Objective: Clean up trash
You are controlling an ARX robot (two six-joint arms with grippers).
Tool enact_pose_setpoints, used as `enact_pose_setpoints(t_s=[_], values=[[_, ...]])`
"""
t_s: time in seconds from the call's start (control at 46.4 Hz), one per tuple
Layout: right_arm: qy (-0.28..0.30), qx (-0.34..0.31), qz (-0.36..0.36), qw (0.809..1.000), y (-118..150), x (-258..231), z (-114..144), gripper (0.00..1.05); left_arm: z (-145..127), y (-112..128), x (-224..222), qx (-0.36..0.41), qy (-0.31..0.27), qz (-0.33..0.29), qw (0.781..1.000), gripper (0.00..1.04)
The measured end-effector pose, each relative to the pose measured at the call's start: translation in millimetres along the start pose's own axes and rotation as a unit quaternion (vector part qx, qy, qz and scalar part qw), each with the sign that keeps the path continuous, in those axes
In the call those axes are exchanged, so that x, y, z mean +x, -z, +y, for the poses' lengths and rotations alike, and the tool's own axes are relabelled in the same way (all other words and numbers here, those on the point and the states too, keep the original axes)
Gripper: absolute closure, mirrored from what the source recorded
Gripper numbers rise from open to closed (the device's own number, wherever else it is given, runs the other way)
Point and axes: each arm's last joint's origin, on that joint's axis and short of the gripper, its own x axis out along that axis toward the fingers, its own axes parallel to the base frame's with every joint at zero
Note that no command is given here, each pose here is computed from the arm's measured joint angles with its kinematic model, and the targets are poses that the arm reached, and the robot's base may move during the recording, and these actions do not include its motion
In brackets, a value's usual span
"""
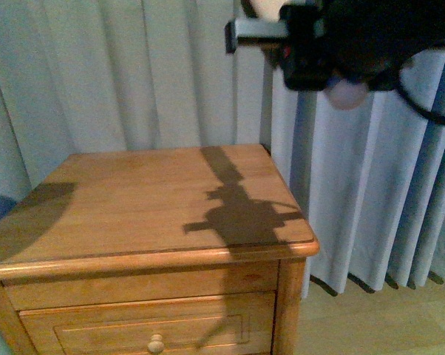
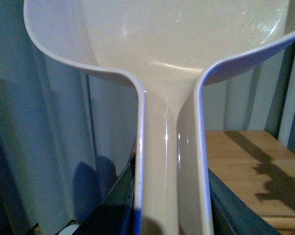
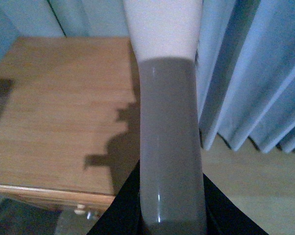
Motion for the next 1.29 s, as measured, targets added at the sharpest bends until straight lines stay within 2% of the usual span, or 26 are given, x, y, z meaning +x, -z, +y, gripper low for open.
enact_pose_setpoints(t_s=[0.237, 0.517, 0.733, 1.293], values=[[0.031, -0.022, -0.114, 0.993, 18.9, -93.7, -34.5, 0.85, 0.0, 0.0, 0.0, 0.0, 0.0, 0.0, 1.0, 0.78], [0.067, -0.026, -0.206, 0.976, 25.7, -154.4, -56.2, 0.85, 0.0, 0.0, 0.0, 0.0, 0.0, 0.0, 1.0, 0.78], [0.082, -0.026, -0.216, 0.973, 32.9, -162.6, -61.9, 0.85, 0.0, 0.0, 0.0, 0.0, 0.0, 0.0, 1.0, 0.78], [0.091, -0.022, -0.219, 0.971, 32.1, -164.5, -63.9, 0.85, -0.8, 0.0, 0.0, 0.0, 0.009, -0.001, 1.0, 0.78]])
